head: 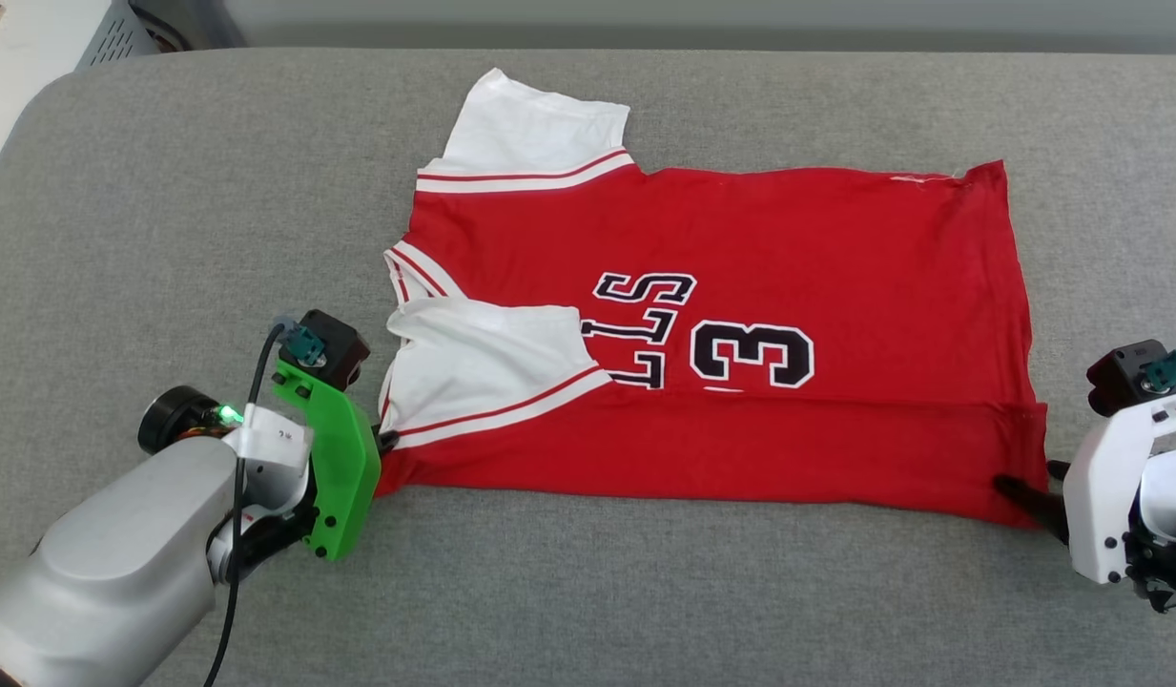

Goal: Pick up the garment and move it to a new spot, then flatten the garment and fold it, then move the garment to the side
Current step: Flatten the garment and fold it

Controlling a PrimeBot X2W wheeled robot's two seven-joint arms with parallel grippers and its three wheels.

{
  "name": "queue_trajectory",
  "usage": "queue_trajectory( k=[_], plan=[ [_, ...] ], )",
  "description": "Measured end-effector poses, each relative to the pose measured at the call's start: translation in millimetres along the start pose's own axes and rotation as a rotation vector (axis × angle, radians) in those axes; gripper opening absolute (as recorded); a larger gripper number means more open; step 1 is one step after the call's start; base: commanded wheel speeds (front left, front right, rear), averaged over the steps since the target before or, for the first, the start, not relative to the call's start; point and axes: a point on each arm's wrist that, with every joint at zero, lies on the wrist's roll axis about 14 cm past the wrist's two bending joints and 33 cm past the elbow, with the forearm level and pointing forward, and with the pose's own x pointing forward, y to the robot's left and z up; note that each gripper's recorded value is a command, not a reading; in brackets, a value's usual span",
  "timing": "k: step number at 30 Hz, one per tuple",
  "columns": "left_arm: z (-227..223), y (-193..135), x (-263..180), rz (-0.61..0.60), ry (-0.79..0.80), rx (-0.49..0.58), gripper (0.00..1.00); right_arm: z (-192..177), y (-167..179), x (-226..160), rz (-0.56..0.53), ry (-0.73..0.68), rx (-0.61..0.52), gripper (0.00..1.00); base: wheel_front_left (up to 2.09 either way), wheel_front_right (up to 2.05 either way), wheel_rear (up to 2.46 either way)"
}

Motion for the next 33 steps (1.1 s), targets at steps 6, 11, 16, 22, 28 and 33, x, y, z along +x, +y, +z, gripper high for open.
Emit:
queue_trajectory(
  k=[6,11,16,22,28,33],
  plan=[
    [-5,-5,-8,0.004,-0.016,-0.011,0.00,12,9,-11,0.013,-0.096,-0.022,0.00,0.00,0.00,0.00],
    [-3,-7,-23,0.011,-0.051,-0.003,0.00,13,14,-27,0.025,-0.156,-0.029,0.00,0.00,0.00,0.00],
    [-11,-14,-39,0.013,-0.061,0.006,0.00,8,19,-45,0.033,-0.203,-0.037,0.00,0.00,0.00,0.00],
    [-22,-27,-54,0.011,-0.072,0.009,0.00,-4,23,-60,0.042,-0.232,-0.021,0.00,0.00,0.00,0.00],
    [-38,-37,-52,-0.004,-0.044,-0.020,0.00,-17,19,-64,0.025,-0.206,-0.004,0.00,0.00,0.00,0.00],
    [-45,-35,-43,-0.008,-0.017,-0.042,0.00,-19,19,-56,0.020,-0.178,0.010,0.00,0.00,0.00,0.00]
  ],
)
